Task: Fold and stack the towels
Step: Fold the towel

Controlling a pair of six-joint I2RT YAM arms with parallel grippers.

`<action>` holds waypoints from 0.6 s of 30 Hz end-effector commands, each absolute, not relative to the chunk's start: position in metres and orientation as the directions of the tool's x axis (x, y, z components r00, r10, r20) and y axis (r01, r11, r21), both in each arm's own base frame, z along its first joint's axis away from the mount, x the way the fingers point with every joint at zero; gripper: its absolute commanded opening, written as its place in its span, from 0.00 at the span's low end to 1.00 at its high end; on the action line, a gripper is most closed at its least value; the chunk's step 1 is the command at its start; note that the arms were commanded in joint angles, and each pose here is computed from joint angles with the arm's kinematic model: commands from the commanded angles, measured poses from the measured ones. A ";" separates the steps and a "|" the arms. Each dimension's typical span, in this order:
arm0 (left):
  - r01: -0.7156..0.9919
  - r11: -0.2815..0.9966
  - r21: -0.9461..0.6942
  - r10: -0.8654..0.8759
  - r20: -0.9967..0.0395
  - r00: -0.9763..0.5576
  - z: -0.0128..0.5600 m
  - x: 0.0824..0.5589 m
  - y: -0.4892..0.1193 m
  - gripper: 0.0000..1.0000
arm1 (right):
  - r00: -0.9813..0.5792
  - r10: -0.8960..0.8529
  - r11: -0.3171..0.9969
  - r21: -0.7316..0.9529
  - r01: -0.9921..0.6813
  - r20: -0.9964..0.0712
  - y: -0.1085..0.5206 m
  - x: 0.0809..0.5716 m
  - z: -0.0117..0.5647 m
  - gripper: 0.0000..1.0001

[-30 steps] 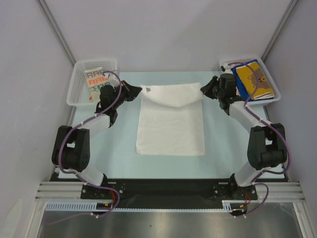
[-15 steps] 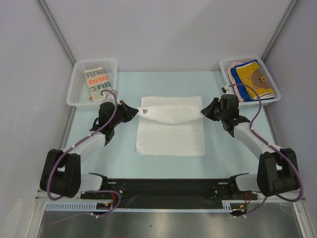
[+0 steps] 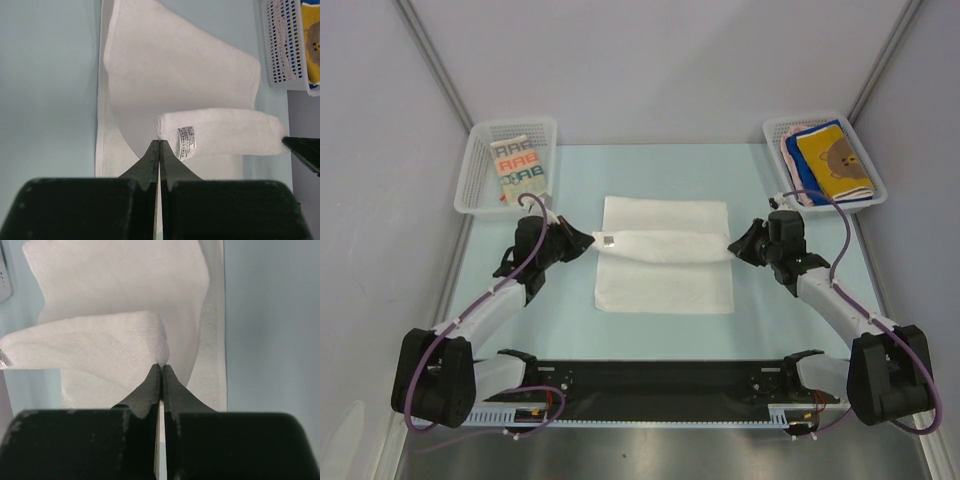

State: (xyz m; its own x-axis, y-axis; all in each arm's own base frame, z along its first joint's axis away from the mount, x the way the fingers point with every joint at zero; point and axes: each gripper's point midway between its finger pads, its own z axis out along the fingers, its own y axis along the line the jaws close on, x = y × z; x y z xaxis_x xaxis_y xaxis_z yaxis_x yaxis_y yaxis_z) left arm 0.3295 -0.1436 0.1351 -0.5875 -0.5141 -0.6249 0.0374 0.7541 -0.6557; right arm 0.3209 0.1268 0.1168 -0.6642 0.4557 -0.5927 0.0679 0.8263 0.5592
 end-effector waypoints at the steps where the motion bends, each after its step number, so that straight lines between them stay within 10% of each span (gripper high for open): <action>1: 0.022 0.744 -0.667 -0.529 -0.610 -0.590 0.135 0.319 -0.141 0.00 | -0.655 0.453 0.823 0.566 0.048 -0.605 0.127 0.315 0.123 0.00; 18: 0.025 0.738 -0.674 -0.504 -0.576 -0.643 0.115 0.289 -0.143 0.00 | -0.681 0.460 0.829 0.550 0.101 -0.569 0.119 0.288 0.102 0.00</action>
State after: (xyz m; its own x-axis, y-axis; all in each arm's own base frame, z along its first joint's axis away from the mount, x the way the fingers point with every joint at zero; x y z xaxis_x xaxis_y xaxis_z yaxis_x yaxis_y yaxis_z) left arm 0.2925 -0.1402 0.1078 -0.6484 -0.4969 -0.5767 0.0054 0.7545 -0.6563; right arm 0.2889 0.1215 0.0973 -0.6974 0.4503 -0.5575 0.0953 0.8293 0.5506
